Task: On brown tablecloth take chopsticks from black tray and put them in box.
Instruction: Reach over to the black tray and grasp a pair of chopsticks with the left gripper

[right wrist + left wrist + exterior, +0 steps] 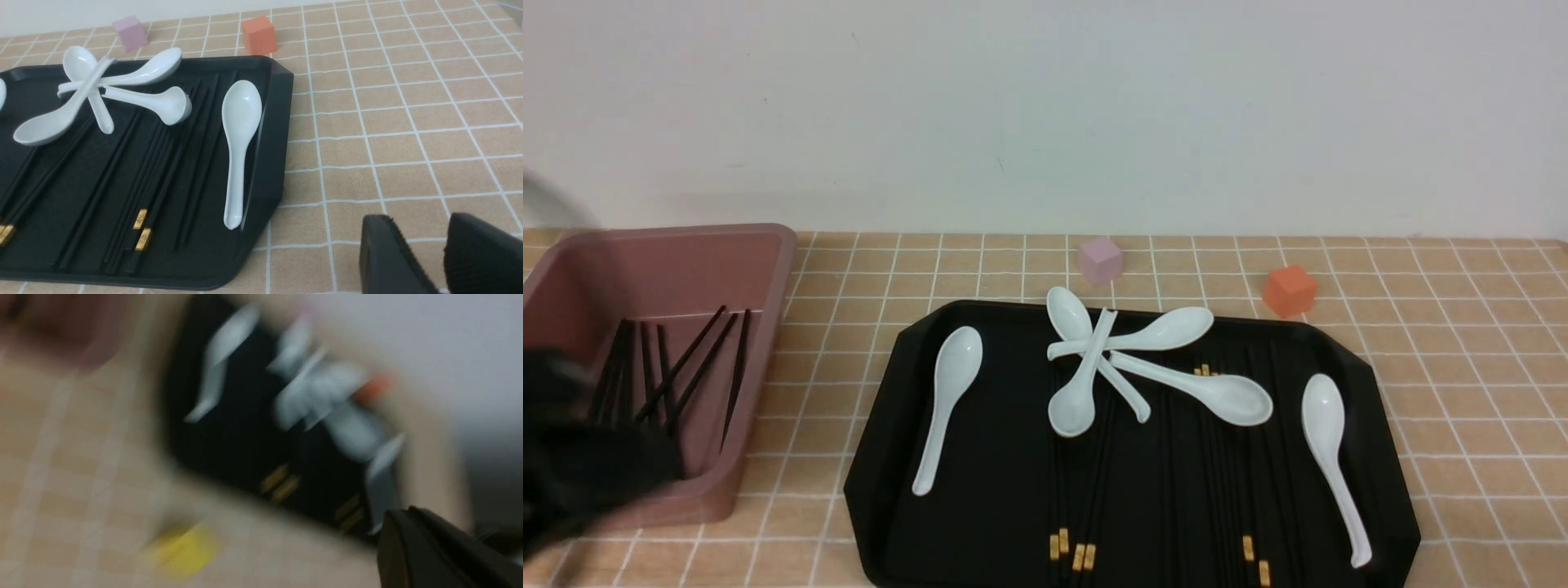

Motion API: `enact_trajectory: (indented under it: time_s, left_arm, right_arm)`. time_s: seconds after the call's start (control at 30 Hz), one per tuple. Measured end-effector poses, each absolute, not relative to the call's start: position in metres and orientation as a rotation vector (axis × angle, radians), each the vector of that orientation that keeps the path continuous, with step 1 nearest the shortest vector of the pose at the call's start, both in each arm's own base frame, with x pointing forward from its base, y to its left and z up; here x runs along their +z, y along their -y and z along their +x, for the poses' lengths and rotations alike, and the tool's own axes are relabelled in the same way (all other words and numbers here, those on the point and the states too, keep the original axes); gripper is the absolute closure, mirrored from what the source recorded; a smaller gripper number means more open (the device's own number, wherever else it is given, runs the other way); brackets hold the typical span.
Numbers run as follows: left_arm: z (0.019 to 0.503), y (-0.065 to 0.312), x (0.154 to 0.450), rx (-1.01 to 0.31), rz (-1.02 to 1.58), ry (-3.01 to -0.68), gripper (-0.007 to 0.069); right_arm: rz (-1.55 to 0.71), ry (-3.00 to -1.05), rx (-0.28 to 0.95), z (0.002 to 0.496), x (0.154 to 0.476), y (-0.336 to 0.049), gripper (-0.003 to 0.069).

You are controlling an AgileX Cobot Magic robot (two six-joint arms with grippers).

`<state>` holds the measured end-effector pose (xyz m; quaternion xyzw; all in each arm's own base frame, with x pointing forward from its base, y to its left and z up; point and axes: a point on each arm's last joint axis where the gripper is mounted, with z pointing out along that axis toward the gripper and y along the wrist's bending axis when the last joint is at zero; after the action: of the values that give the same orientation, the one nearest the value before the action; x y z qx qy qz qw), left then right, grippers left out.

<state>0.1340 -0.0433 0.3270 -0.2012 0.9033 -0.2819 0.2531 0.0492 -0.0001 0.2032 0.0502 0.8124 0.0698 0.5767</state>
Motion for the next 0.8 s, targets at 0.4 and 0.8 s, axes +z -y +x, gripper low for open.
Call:
enact_trajectory:
  time_s: [0.4, 0.8]
  left_arm:
    - [0.216, 0.137, 0.282, -0.732, -0.293, -2.867, 0.0638]
    - [0.278, 0.228, 0.244, -0.387, -0.231, -2.984, 0.0399]
  right_arm:
    - [0.118, -1.902, 0.163, 0.049, 0.203, 0.0, 0.0419]
    - [0.118, -1.902, 0.163, 0.049, 0.203, 0.0, 0.0419]
